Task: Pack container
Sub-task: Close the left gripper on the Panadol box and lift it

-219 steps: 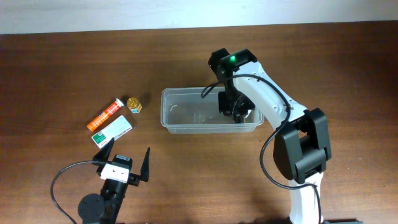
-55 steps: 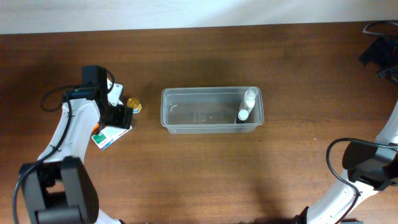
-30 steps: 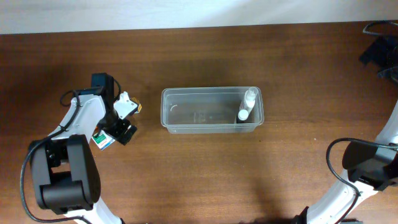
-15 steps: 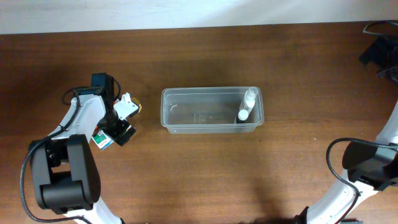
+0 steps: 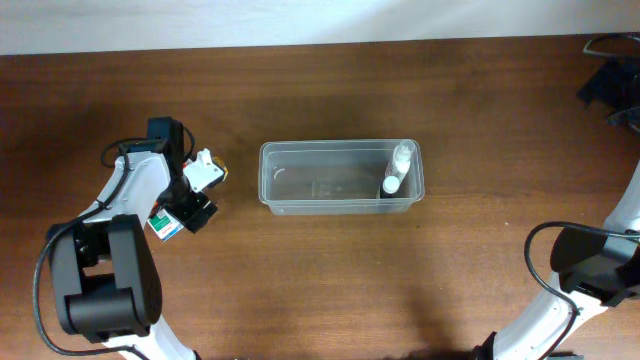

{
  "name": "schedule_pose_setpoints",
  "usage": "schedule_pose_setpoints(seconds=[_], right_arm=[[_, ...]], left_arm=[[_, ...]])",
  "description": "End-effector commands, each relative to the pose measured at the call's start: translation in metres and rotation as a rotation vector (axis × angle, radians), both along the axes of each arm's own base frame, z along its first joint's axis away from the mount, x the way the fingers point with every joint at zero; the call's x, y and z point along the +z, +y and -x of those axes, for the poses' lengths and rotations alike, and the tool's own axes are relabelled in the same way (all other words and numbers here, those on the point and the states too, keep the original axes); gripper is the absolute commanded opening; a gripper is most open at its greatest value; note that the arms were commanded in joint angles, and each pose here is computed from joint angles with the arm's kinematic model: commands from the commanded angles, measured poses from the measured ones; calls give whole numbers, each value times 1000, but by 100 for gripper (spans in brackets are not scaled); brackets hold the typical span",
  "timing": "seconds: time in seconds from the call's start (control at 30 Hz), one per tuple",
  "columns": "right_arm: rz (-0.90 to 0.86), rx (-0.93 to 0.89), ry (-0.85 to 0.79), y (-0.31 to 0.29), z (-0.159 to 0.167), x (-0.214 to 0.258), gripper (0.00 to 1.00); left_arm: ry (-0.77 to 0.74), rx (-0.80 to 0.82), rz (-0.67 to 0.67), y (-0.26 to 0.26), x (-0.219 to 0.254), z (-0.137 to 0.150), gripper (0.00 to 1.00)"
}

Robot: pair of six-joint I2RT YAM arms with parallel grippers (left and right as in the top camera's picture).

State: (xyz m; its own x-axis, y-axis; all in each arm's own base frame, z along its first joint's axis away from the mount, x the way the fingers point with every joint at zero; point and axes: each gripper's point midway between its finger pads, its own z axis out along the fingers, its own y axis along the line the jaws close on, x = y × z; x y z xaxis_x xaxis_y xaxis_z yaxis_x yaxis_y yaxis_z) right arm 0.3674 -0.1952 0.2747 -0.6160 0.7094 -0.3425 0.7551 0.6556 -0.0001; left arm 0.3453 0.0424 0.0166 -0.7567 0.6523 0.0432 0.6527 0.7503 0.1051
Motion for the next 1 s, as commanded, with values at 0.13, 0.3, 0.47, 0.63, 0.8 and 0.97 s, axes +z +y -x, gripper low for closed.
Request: schedule_pose_setpoints(seconds=[0.13, 0.3, 0.47, 0.63, 0.8, 0.97], right_arm=[[27, -2, -16, -2, 5, 11, 98], [27, -2, -16, -2, 5, 11, 98], [27, -2, -16, -2, 5, 11, 98], [27, -2, -16, -2, 5, 11, 98], [27, -2, -16, -2, 5, 11, 98], [27, -2, -16, -2, 5, 11, 98]], left_arm=[[66, -6, 20, -3, -22, 8, 93], [77, 16, 37, -5, -31, 8, 93], [62, 39, 86, -14, -32, 4, 85], [56, 58, 160, -26, -31, 3, 66], [38, 154, 160, -26, -32, 0, 55], [16, 291, 163, -26, -32, -5, 52]])
